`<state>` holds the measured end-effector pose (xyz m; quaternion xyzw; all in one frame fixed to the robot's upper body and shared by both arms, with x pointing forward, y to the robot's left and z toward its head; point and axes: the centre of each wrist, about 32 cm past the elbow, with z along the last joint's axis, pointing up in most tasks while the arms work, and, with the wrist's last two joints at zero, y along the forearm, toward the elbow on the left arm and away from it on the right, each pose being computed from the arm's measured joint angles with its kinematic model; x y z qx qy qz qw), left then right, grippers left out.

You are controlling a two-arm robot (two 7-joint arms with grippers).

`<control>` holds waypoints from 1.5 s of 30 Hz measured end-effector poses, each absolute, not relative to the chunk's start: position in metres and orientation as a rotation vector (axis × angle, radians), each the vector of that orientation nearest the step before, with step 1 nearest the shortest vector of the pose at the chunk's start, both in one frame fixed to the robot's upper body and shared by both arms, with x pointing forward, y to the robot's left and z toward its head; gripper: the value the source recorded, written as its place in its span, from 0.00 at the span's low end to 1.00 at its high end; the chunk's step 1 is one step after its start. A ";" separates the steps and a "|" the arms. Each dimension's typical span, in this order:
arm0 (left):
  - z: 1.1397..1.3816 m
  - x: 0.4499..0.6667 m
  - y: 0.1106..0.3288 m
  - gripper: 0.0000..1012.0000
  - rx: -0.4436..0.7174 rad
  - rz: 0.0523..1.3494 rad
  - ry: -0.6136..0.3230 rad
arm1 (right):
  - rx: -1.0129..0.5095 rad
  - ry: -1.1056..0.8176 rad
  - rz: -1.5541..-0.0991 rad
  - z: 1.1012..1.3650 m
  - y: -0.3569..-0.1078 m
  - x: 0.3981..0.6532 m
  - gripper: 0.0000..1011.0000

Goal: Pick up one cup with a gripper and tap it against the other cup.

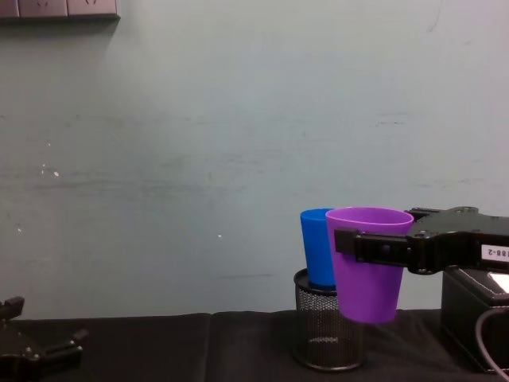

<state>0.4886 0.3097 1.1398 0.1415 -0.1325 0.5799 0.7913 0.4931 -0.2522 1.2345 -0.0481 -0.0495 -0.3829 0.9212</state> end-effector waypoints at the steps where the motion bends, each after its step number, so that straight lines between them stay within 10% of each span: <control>1: 1.140 0.489 0.310 0.99 0.305 1.248 -0.285 | -0.099 -0.102 -0.786 1.234 -0.252 0.493 0.72; 45: 1.140 0.489 0.310 0.99 0.304 1.248 -0.285 | -0.099 -0.102 -0.786 1.234 -0.252 0.493 0.73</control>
